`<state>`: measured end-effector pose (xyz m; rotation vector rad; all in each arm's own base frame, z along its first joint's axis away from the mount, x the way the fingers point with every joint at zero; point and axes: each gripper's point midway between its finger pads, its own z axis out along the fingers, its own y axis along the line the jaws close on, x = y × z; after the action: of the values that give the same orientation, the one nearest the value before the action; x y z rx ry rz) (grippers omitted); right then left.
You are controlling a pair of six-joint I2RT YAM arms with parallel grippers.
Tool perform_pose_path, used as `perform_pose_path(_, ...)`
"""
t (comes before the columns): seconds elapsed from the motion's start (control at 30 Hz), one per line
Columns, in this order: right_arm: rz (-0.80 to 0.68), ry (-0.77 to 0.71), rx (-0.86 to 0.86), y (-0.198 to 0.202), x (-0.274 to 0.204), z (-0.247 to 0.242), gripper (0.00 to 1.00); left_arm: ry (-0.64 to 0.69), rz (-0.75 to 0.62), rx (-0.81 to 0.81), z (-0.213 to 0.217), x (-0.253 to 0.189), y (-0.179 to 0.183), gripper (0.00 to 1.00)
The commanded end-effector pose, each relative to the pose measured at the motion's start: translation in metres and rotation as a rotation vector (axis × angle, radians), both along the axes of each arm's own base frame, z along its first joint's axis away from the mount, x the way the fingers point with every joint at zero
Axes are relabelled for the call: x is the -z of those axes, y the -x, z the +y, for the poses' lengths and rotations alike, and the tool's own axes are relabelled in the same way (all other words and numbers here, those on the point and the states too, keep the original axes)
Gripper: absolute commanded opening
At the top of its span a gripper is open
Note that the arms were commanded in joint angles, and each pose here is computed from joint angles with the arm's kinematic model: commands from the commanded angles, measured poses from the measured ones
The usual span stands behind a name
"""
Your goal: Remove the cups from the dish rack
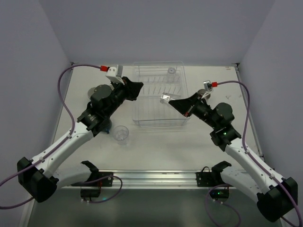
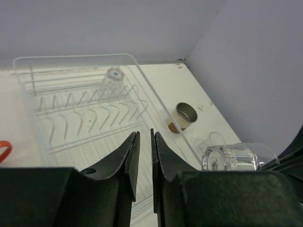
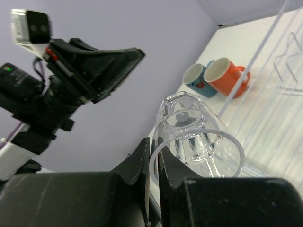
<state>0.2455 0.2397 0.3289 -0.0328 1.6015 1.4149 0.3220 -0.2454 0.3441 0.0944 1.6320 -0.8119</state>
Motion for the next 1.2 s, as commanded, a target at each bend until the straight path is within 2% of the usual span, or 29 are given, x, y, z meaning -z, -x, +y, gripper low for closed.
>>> perform_pose_path(0.0,-0.02,0.082,0.072,-0.003,0.007,-0.011,0.0,-0.131,-0.067,-0.169,0.04,-0.015,-0.005,0.22)
perform_pose_path(0.23,0.001,0.258,0.201,-0.004,0.024,-0.039,0.0,-0.329,0.001,-0.381,0.08,0.012,-0.003,0.27)
perform_pose_path(0.27,0.046,0.333,0.245,-0.006,0.04,-0.05,0.0,-0.347,0.009,-0.376,0.077,0.015,0.002,0.27)
perform_pose_path(0.33,0.049,0.385,0.304,-0.006,0.035,-0.063,0.0,-0.341,0.019,-0.383,0.079,0.015,0.008,0.27)
perform_pose_path(0.37,0.095,0.461,0.373,-0.008,0.049,-0.08,0.0,-0.349,0.032,-0.371,0.079,0.022,0.012,0.27)
perform_pose_path(0.43,0.11,0.537,0.452,-0.01,0.045,-0.099,0.0,-0.286,0.034,-0.306,0.074,0.021,0.025,0.28)
perform_pose_path(0.5,0.191,0.645,0.555,-0.011,0.06,-0.126,0.0,-0.24,0.042,-0.196,0.059,0.034,0.039,0.3)
perform_pose_path(0.57,0.248,0.709,0.593,-0.012,0.066,-0.141,0.0,-0.144,0.009,-0.126,0.052,0.026,0.053,0.31)
perform_pose_path(0.63,0.297,0.768,0.625,-0.013,0.071,-0.151,0.0,-0.112,0.0,-0.039,0.043,0.032,0.068,0.36)
perform_pose_path(0.67,0.318,0.791,0.647,-0.014,0.073,-0.157,0.0,-0.102,-0.005,-0.022,0.042,0.032,0.071,0.43)
perform_pose_path(0.77,0.39,0.886,0.76,-0.019,0.081,-0.187,0.0,-0.055,-0.023,0.082,0.031,0.034,0.088,0.54)
perform_pose_path(0.9,0.482,0.946,0.787,-0.028,0.096,-0.213,0.0,-0.011,-0.016,0.21,0.011,0.048,0.101,0.56)
perform_pose_path(1.0,0.533,0.976,0.765,-0.039,0.106,-0.22,0.0,-0.037,0.014,0.249,0.002,0.068,0.102,0.57)
perform_pose_path(1.17,0.582,0.995,0.748,-0.059,0.111,-0.23,0.0,-0.023,0.006,0.301,-0.004,0.076,0.108,0.58)
